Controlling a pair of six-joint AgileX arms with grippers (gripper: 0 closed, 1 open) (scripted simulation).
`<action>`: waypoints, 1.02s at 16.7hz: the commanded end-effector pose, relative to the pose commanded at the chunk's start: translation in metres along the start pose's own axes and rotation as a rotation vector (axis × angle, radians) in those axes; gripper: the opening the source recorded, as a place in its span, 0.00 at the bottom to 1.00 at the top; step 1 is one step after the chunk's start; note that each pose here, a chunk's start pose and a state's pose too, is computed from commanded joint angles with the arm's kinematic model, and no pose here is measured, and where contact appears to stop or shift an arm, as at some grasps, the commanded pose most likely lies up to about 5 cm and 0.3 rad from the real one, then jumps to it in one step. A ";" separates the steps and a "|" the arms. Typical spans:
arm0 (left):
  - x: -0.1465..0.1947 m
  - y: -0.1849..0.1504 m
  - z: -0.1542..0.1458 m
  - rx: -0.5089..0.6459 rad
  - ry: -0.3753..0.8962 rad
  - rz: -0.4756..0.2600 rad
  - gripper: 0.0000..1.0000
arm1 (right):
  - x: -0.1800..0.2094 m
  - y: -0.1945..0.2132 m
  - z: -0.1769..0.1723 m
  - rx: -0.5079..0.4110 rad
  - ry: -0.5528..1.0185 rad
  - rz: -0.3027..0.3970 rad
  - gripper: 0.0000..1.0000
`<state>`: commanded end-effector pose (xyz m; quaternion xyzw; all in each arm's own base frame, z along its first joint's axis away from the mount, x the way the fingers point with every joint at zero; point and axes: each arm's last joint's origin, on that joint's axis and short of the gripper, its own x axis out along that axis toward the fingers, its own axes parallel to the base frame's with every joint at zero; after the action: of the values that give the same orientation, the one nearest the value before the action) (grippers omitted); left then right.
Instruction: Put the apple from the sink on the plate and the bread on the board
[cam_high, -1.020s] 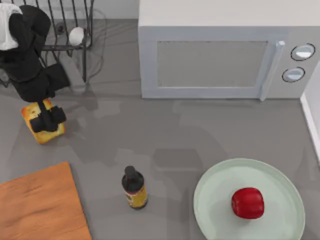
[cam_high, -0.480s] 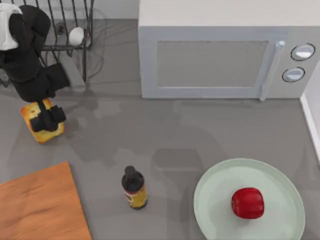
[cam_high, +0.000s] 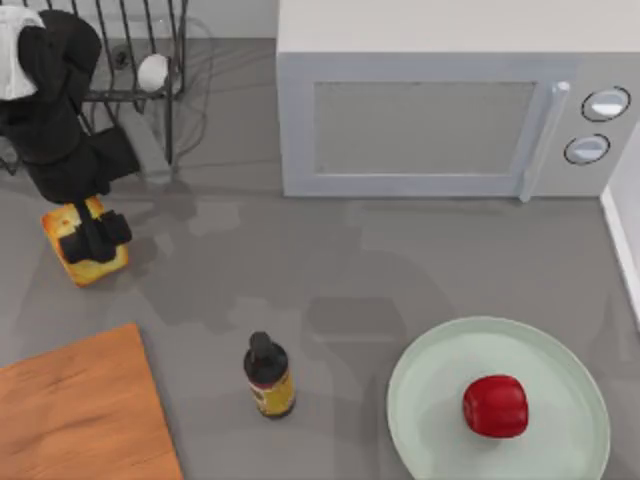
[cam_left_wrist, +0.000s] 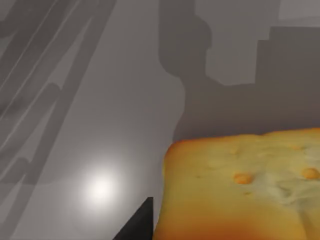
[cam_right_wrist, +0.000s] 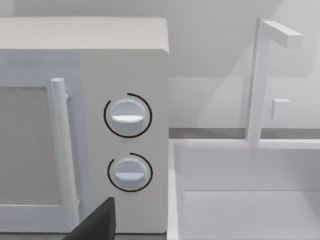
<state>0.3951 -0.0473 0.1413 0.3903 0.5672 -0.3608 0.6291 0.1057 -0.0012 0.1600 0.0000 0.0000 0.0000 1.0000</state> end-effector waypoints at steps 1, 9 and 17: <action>-0.004 0.001 0.001 0.001 -0.001 0.001 0.00 | 0.000 0.000 0.000 0.000 0.000 0.000 1.00; -0.089 0.008 0.005 0.001 0.004 -0.005 0.00 | 0.000 0.000 0.000 0.000 0.000 0.000 1.00; -0.090 0.005 0.004 -0.037 0.018 -0.038 0.00 | 0.000 0.000 0.000 0.000 0.000 0.000 1.00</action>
<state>0.3924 -0.0480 0.2315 0.3709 0.5865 -0.3586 0.6243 0.1057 -0.0012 0.1600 0.0000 0.0000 0.0000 1.0000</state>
